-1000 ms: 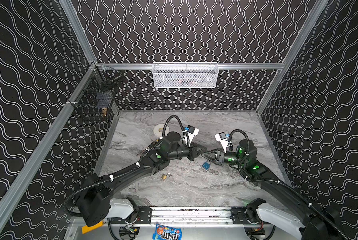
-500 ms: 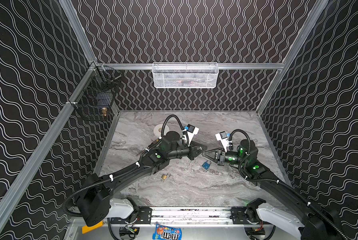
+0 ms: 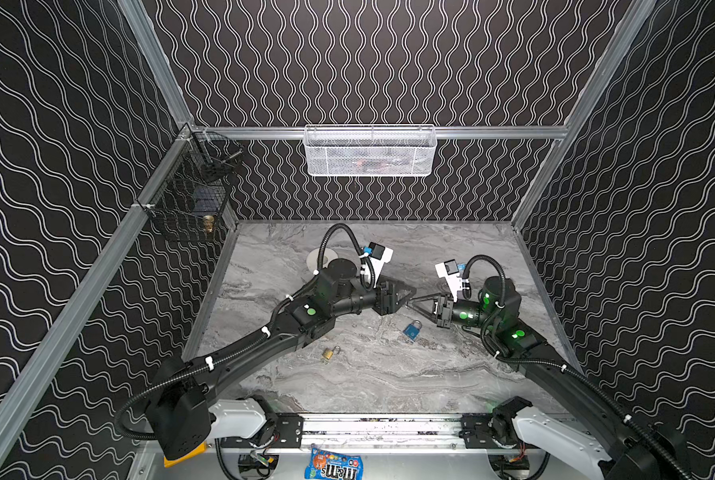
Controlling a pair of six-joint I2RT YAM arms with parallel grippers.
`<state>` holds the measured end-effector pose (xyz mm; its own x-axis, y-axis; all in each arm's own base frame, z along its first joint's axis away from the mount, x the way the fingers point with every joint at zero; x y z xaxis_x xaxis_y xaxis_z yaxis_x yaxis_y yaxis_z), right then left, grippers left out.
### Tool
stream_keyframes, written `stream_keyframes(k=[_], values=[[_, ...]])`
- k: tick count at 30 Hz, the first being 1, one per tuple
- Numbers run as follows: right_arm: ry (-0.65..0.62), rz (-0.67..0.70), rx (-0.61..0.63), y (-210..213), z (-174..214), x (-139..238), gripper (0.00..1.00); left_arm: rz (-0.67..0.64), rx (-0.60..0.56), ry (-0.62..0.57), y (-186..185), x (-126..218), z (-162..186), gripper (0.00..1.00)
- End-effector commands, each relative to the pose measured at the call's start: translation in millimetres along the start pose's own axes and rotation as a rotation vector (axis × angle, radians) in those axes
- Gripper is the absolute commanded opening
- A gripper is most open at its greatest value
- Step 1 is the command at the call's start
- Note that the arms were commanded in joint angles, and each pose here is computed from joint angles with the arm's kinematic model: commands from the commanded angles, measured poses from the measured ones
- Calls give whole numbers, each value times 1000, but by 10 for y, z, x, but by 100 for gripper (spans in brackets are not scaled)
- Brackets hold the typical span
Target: Unlock with the key
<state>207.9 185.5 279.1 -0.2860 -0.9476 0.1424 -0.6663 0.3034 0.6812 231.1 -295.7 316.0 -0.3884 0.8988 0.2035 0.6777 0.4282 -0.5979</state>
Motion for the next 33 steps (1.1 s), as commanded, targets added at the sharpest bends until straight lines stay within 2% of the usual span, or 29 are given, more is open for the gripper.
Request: stream_keyframes(k=[1, 3, 9, 11, 15, 20, 27, 33], values=[[11, 126, -42, -193, 36, 79, 0, -166, -11, -11, 187, 48, 6, 60], [8, 167, -72, -264, 43, 137, 0, -219, -6, 11, 263, 35, 42, 68], [-9, 402, -188, -594, 56, 374, 0, -367, 24, 148, 500, -121, 251, 74], [-2, 444, -221, -684, 85, 436, 0, -409, 12, 209, 548, -205, 364, 74], [-8, 544, -287, -863, 133, 555, 0, -497, -59, 353, 549, -440, 642, 78], [1, 633, -348, -1039, 196, 646, 0, -607, -155, 511, 568, -724, 942, 78], [-7, 663, -416, -1186, 248, 736, 0, -624, -166, 654, 668, -1059, 1268, 78], [-3, 652, -436, -1241, 263, 745, 0, -655, -152, 730, 817, -1250, 1472, 77]])
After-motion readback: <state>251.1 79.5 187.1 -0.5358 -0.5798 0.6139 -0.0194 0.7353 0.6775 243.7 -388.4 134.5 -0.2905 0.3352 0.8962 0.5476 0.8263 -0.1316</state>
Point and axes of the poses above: each gripper's point midway between its finger pads, its own x axis back along the fingers, its own y axis along the line the jaws close on, z = x × y, the point moved 6 cm from there along x, back along the fingers, and after that the axes turned 3 degrees about x, right-handed, at the moved point
